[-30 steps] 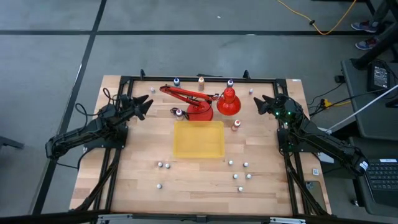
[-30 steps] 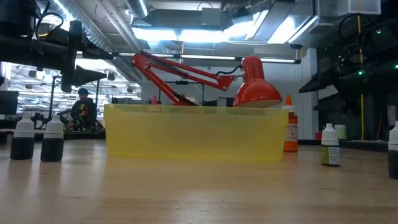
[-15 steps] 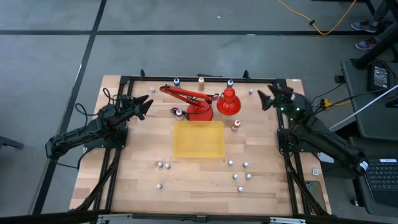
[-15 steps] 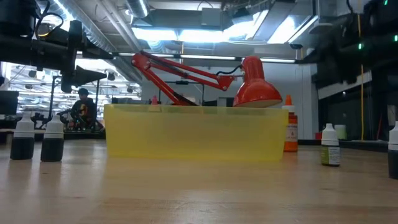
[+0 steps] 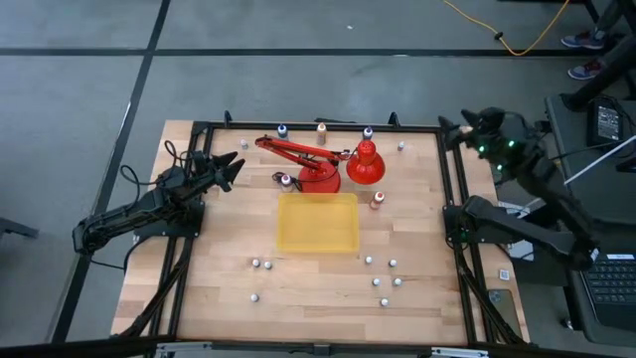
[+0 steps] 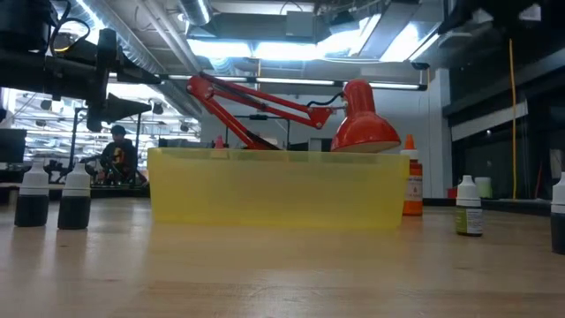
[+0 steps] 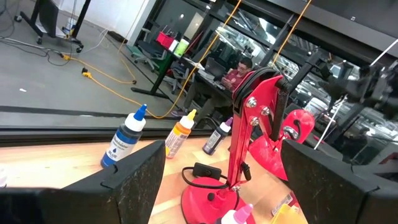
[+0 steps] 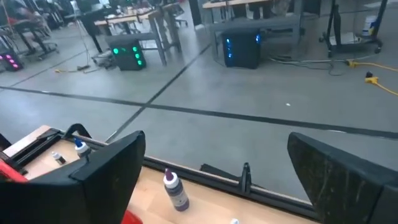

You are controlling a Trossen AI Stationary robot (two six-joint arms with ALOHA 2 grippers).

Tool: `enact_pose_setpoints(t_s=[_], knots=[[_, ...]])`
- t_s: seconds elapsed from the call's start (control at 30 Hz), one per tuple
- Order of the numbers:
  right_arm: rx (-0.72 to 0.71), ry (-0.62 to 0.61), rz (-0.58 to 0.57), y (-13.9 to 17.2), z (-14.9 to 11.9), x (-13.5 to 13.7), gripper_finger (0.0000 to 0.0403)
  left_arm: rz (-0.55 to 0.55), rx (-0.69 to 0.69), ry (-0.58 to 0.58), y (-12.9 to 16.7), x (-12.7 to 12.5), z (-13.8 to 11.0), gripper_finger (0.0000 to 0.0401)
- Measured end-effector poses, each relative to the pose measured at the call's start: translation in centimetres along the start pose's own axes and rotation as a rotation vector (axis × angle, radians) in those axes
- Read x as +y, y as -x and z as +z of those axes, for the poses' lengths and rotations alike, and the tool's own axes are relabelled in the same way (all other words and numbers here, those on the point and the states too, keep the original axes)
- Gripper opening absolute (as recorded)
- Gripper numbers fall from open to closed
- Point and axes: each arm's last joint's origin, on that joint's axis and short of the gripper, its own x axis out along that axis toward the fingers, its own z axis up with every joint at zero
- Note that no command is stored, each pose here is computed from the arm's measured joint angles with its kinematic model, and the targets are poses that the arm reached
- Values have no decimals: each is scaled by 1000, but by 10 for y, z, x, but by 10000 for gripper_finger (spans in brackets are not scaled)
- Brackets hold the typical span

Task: Pick & Place food coloring
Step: Put the small black food bottle into the yellow bin

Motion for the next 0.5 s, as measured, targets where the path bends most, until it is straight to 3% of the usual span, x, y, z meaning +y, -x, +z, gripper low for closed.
enact_pose_setpoints(t_s=[0.23, 0.5], knots=[[37, -15, -113, 7, 63, 13, 393, 0, 0, 0, 0, 0, 0, 312], [71, 25, -266, -7, 118, 31, 393, 0, 0, 0, 0, 0, 0, 311]])
